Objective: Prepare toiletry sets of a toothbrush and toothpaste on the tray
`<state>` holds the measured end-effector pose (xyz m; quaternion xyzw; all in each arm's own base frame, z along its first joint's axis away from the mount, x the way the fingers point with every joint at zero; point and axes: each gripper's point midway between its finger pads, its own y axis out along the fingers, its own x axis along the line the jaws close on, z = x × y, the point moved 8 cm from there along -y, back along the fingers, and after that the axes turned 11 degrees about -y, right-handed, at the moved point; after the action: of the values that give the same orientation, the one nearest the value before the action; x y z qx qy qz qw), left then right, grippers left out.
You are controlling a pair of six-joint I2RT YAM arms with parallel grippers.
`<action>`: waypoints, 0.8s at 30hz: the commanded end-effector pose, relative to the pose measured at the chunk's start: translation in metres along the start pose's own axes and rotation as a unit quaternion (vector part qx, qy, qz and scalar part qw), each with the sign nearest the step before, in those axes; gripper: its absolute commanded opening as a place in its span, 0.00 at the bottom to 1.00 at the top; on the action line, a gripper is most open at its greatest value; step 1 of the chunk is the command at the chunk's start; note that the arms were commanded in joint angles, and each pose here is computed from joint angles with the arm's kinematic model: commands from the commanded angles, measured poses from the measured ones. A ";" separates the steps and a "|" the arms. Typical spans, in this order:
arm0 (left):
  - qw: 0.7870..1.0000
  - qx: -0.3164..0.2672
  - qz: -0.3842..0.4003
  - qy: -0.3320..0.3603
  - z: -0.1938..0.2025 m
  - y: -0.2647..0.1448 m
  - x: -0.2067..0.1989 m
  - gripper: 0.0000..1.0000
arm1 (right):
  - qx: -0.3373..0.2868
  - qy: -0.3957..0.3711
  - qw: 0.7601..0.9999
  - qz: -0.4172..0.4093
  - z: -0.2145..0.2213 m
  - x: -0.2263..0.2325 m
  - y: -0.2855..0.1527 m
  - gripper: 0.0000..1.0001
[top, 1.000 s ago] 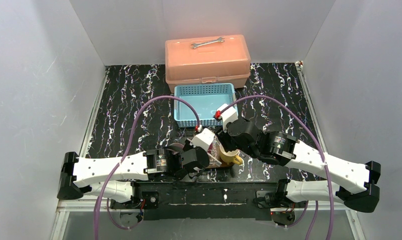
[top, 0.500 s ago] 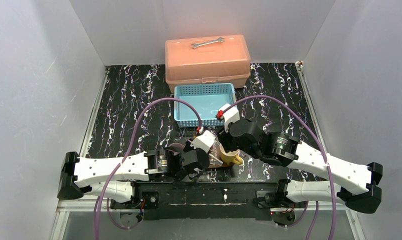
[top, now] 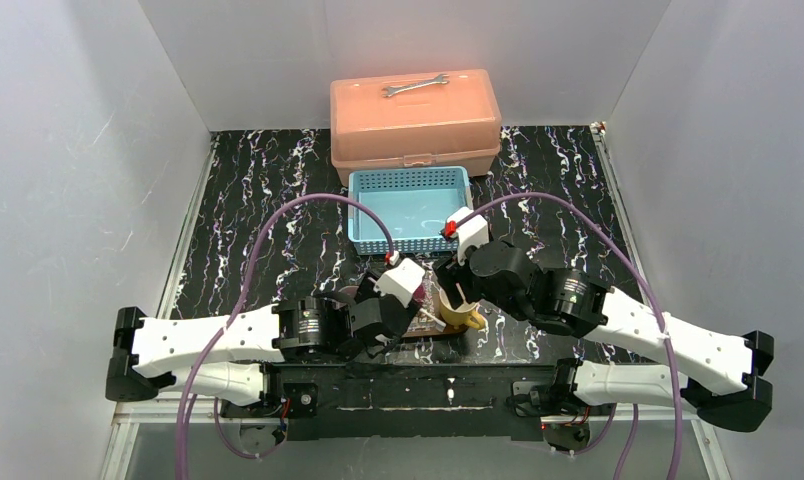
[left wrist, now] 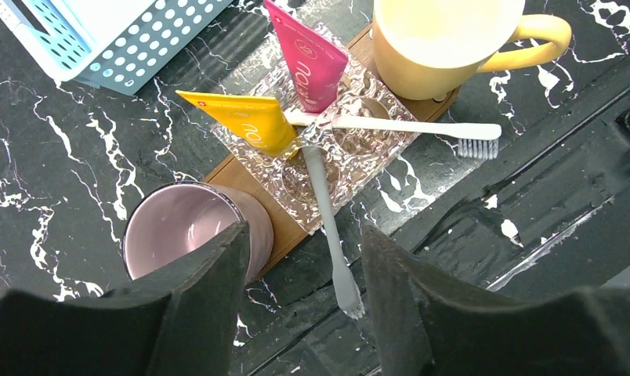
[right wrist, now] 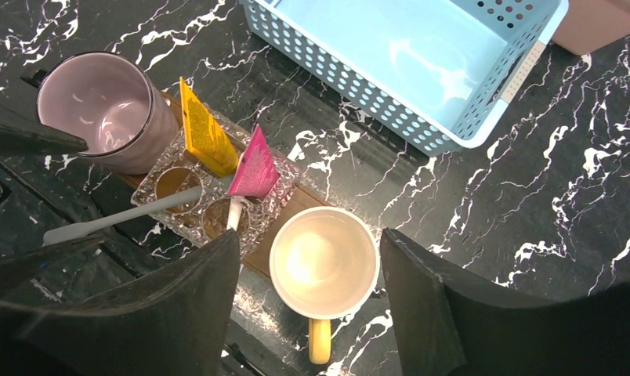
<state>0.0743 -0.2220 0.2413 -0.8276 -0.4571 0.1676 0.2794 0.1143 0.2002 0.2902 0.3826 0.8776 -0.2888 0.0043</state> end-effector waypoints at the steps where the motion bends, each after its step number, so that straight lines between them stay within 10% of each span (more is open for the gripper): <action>1: 1.000 -0.018 0.005 -0.011 -0.013 -0.016 0.006 0.58 | -0.039 0.018 0.999 0.023 -0.007 -0.007 -0.004 0.76; 13: 0.998 -0.054 -0.027 -0.007 -0.030 -0.031 0.028 0.97 | -0.038 0.003 0.997 0.072 -0.014 -0.032 0.009 0.89; 24: 0.992 -0.045 -0.089 -0.081 -0.047 -0.020 0.088 0.98 | -0.029 0.114 0.990 0.083 0.007 -0.113 0.046 0.98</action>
<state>0.1187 -0.1765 0.2805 -0.7905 -0.5338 0.1775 0.2422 0.1983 0.1573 0.2852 0.4859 0.8331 -0.2618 -0.0354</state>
